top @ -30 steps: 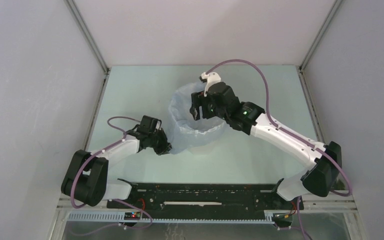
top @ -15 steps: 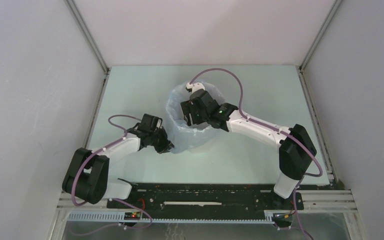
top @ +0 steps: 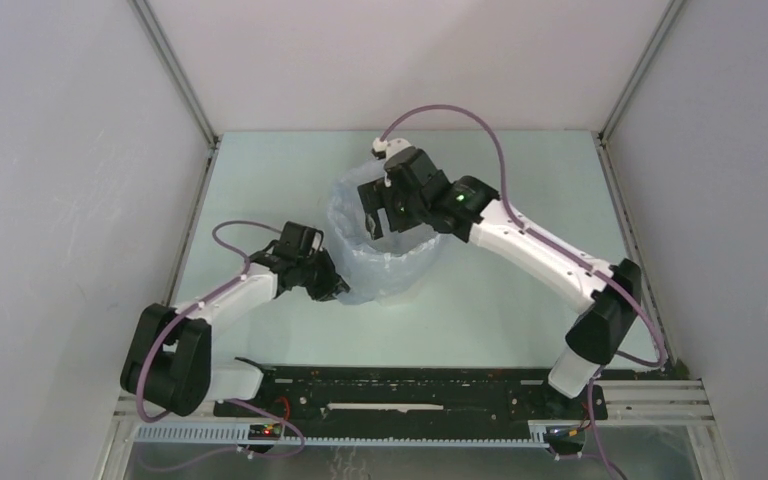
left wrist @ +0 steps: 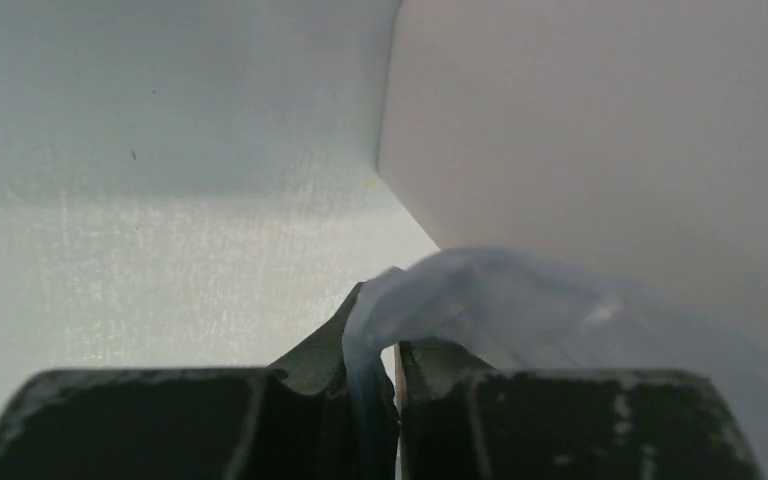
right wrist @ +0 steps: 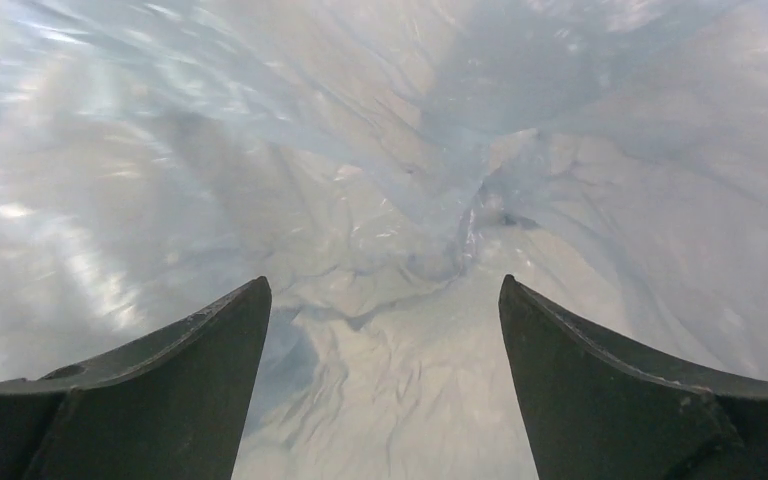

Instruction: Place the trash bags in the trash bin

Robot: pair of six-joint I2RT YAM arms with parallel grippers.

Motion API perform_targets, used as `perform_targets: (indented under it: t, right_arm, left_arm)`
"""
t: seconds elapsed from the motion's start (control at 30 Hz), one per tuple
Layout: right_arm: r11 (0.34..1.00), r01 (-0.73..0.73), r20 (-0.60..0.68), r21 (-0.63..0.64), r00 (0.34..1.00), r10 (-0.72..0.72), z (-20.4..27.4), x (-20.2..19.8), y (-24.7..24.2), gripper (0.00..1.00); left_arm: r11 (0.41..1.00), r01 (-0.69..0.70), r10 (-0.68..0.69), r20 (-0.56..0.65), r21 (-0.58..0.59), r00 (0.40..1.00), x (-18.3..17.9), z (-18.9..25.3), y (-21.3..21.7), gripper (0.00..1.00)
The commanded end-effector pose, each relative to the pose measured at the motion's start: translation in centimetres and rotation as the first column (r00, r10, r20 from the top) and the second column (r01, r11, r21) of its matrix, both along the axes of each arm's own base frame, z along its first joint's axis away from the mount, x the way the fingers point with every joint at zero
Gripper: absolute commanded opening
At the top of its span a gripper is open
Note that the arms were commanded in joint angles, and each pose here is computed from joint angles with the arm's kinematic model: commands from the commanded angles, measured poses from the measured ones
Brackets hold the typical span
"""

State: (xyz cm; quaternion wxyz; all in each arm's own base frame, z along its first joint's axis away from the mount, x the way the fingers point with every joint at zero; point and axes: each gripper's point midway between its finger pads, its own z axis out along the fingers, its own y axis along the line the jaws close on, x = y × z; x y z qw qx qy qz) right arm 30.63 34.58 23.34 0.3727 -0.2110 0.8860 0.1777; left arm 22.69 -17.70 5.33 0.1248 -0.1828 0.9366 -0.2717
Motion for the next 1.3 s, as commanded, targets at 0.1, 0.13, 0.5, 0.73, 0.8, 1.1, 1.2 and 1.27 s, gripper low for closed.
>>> perform_targets:
  t: [0.1,0.13,0.5,0.73,0.8,1.1,1.2,1.27]
  right_arm:
    - [0.999,-0.023,0.032,-0.036,0.999,0.024,3.8,-2.1,-3.1,0.93]
    - [0.999,-0.031,0.035,-0.037,0.999,0.032,3.6,-2.1,-3.0,0.91]
    - [0.998,-0.032,0.036,-0.047,0.999,0.034,-1.2,0.7,1.7,0.65]
    - [1.0,0.02,0.072,0.02,0.997,-0.021,-5.2,2.1,4.0,0.65]
    - [0.998,0.009,0.07,0.064,0.997,-0.013,-5.0,2.4,5.0,0.65]
    - [0.982,-0.006,0.034,0.19,0.999,-0.001,-2.0,2.8,6.7,0.72]
    - [0.993,0.039,0.056,0.107,0.997,-0.046,-1.2,2.9,3.6,0.78]
    - [0.996,0.039,0.084,0.08,0.995,-0.046,0.5,2.5,1.8,0.84]
  left_arm:
    - [0.999,0.018,-0.023,0.139,0.039,0.99,1.7,3.7,0.5,0.3]
    - [0.999,0.02,-0.025,0.137,0.04,0.99,1.6,3.8,0.5,0.33]
    - [0.999,-0.002,-0.003,0.119,0.038,0.993,0.5,2.7,1.1,0.25]
    - [1.0,-0.002,0.0,0.103,0.026,0.995,1.1,1.5,0.5,0.16]
    - [1.0,-0.001,-0.001,0.106,0.021,0.994,1.2,1.5,0.3,0.15]
    - [0.999,0.003,-0.008,0.137,0.034,0.99,1.6,2.2,0.4,0.13]
    - [0.996,0.001,-0.014,0.147,0.093,0.989,1.2,2.7,1.6,0.16]
    - [0.99,-0.011,-0.012,0.16,0.139,0.987,0.7,3.2,2.7,0.25]
